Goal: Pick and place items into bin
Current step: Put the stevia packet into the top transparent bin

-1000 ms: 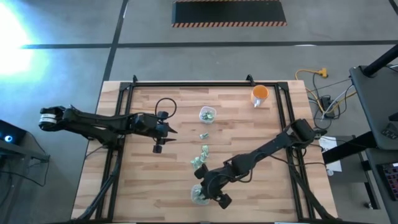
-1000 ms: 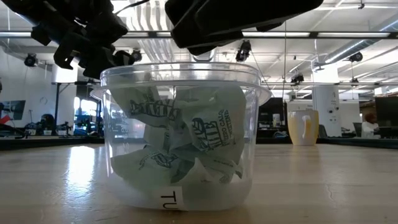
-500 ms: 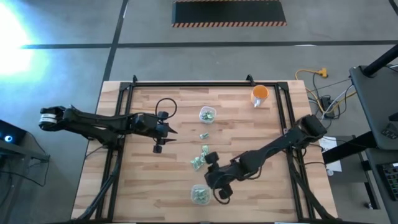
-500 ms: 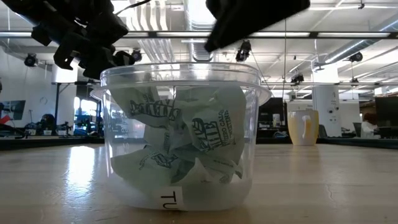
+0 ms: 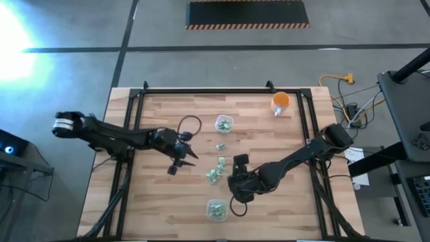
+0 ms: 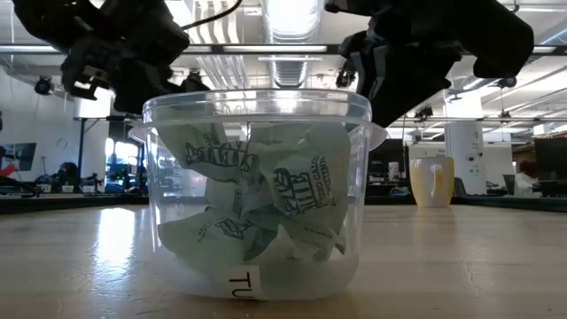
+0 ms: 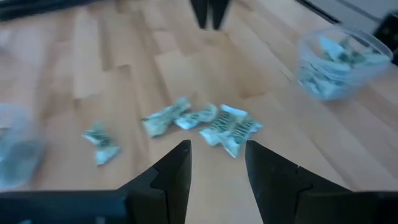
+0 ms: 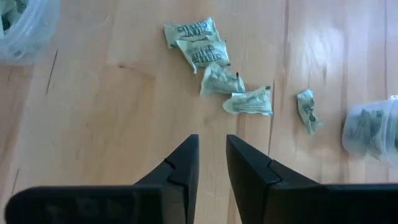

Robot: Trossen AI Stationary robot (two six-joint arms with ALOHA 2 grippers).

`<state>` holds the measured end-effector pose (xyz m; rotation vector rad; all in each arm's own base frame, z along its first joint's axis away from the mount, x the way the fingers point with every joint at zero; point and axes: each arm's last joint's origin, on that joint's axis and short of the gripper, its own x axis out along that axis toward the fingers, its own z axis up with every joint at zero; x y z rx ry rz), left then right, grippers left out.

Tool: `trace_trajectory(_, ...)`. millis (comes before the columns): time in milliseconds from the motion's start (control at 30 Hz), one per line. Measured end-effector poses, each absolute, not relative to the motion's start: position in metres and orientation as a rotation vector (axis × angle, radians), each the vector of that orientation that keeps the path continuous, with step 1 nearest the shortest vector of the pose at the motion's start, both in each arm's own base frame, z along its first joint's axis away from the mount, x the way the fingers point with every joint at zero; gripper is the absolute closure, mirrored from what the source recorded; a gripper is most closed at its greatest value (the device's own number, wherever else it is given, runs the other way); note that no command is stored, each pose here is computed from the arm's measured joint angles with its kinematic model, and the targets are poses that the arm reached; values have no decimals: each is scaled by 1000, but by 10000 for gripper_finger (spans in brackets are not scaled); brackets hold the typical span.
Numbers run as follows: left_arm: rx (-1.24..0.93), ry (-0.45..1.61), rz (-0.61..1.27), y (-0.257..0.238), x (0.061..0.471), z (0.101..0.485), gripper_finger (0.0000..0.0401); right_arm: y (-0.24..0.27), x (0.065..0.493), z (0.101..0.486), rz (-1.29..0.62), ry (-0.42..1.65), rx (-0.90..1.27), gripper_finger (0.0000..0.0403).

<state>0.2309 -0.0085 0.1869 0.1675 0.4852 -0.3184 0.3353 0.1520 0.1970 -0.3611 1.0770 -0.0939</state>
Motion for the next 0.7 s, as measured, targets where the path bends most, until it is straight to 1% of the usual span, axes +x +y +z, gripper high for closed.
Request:
trace_trajectory(200,205,515,-382,-21,242,168,266,152,335,197,-104,1075,-365,338)
trace_trajectory(333,236,462,-363,-21,254,160,266,150,335,196,-120,1076,-376,340)
trace_trajectory(433,256,450,-280,-19,265,150,266,149,334,195,-136,1086,-369,340)
trace_trajectory(600,232,530,-49,-6,283,135,266,148,333,194,-164,1087,-365,344)
trace_trajectory(700,182,534,10,5,294,135,266,148,333,194,-167,1086,-359,344)
